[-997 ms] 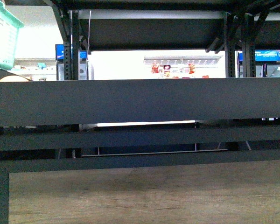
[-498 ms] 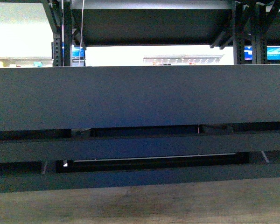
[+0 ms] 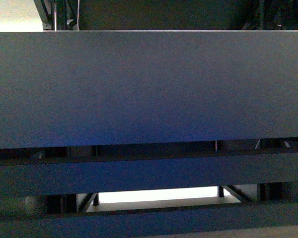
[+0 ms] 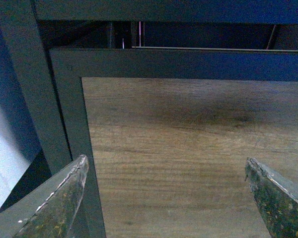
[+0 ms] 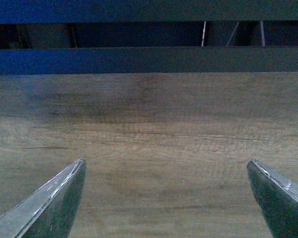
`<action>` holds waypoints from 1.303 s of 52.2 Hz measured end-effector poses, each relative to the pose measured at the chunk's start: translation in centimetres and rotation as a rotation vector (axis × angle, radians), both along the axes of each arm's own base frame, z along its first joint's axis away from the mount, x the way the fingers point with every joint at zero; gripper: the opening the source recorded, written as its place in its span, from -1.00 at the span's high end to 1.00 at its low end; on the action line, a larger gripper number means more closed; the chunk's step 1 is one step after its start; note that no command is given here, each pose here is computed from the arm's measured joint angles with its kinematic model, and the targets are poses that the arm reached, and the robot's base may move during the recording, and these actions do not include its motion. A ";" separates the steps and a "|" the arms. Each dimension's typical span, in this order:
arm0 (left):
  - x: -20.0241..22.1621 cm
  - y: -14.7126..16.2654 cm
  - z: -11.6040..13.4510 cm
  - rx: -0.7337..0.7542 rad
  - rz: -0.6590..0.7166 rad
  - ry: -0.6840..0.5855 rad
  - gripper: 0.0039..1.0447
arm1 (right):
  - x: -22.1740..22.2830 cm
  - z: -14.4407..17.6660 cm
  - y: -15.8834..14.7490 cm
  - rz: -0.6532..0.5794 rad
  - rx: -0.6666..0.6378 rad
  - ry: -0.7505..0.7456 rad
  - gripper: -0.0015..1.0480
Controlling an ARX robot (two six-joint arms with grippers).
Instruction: Pick lemon from shelf
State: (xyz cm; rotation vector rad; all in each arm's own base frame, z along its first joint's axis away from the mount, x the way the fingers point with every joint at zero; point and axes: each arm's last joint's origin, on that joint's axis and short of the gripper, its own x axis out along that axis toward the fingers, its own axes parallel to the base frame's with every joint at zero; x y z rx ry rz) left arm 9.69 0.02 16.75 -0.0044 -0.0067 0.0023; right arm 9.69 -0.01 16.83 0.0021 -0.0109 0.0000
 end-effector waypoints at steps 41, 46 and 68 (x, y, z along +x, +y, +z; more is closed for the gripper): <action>0.0 0.0 0.0 0.000 0.000 0.000 -0.85 | 0.0 0.0 0.0 0.000 0.000 0.001 -0.86; 0.0 0.0 0.0 0.000 0.000 0.000 -0.85 | 0.0 0.0 0.0 0.000 0.000 0.001 -0.86; 0.0 0.0 0.0 0.001 0.000 0.000 -0.85 | 0.0 0.0 0.0 0.000 0.000 0.000 -0.86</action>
